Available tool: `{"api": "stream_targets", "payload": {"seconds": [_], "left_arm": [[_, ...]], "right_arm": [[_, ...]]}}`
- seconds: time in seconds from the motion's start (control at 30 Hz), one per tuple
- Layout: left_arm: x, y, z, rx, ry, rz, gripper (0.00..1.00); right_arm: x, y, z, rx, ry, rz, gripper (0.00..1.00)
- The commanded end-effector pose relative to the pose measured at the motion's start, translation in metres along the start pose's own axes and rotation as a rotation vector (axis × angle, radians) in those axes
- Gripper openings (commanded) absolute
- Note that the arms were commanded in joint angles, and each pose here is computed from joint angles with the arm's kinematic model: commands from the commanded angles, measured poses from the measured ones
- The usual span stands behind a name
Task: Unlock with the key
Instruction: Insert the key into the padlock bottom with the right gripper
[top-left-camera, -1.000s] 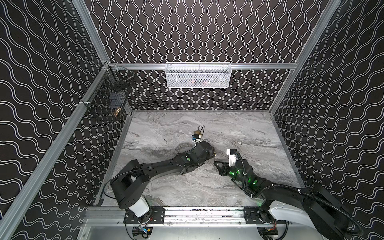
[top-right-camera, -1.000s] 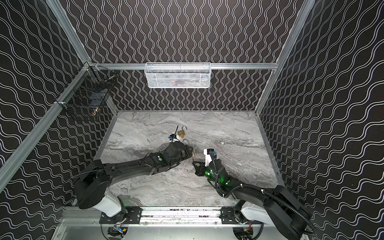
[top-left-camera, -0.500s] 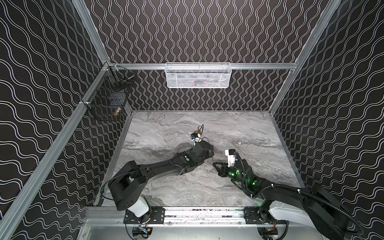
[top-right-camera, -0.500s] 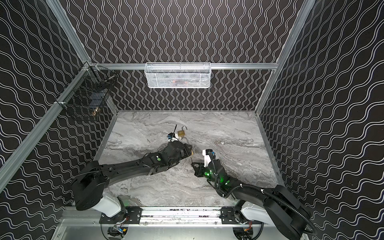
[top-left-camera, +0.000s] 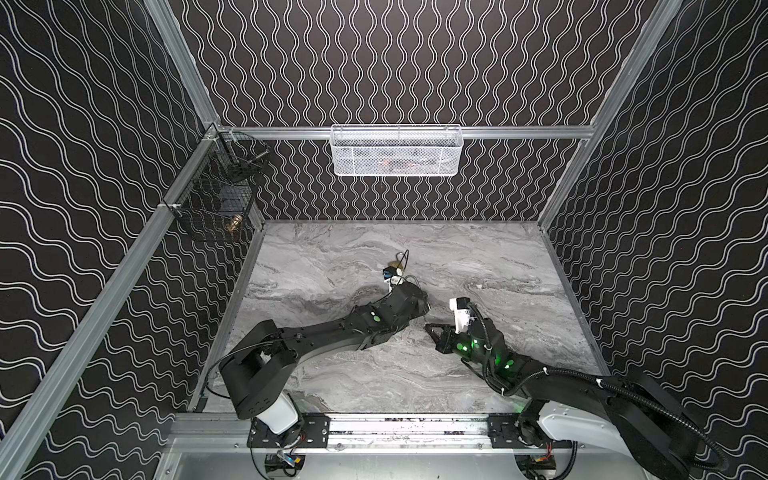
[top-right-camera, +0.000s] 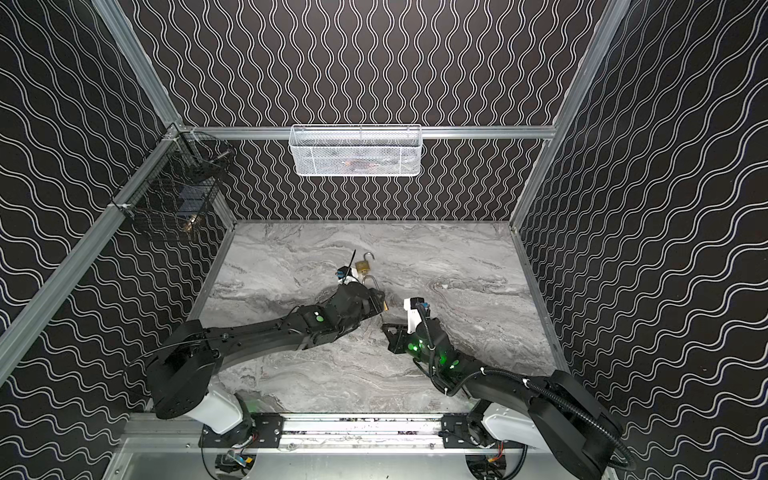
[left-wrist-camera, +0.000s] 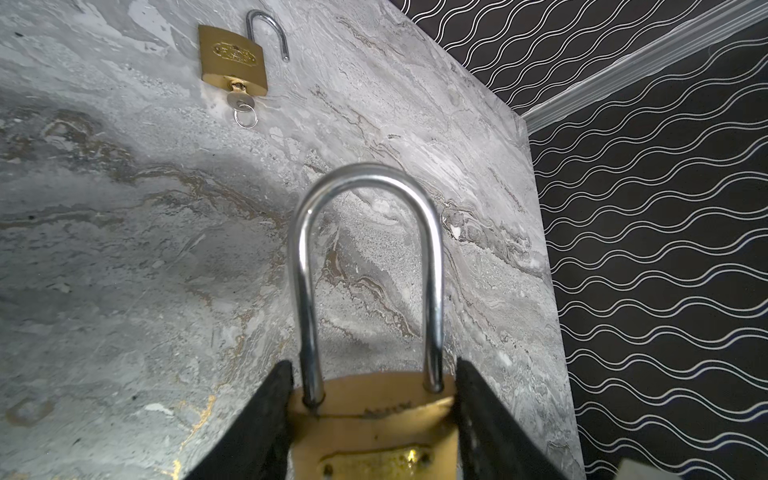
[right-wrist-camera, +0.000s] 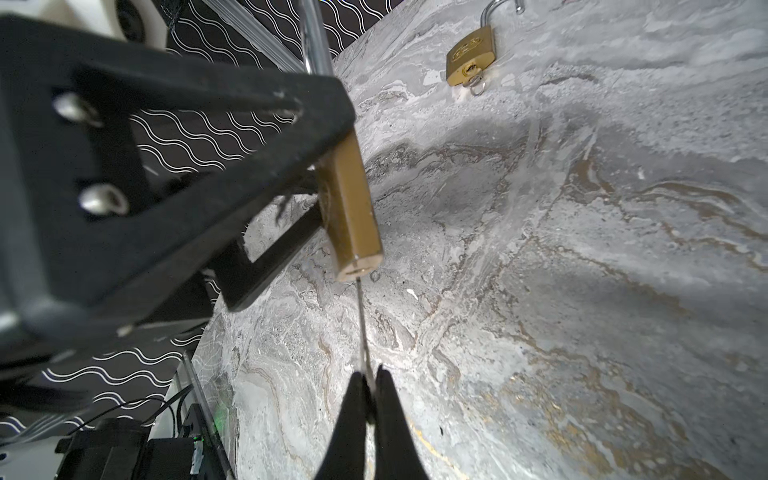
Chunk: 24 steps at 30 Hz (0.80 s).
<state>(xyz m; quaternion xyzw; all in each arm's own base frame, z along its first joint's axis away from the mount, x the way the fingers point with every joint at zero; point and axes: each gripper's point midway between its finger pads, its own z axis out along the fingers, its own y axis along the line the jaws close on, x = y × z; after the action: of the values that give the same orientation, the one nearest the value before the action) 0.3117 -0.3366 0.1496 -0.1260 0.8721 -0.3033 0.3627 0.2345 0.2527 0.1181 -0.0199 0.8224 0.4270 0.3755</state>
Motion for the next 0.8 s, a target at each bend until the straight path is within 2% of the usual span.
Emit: {"api": "stream_targets", "payload": {"seconds": [0.0, 0.77], "left_arm": [[-0.008, -0.018, 0.000, 0.063, -0.027, -0.016, 0.43], [0.003, -0.015, 0.002, 0.072, -0.011, -0.010, 0.42]], "right_arm": [[-0.008, 0.004, 0.001, -0.004, -0.029, -0.005, 0.00], [-0.024, 0.005, 0.003, 0.034, -0.076, -0.027, 0.00]]}}
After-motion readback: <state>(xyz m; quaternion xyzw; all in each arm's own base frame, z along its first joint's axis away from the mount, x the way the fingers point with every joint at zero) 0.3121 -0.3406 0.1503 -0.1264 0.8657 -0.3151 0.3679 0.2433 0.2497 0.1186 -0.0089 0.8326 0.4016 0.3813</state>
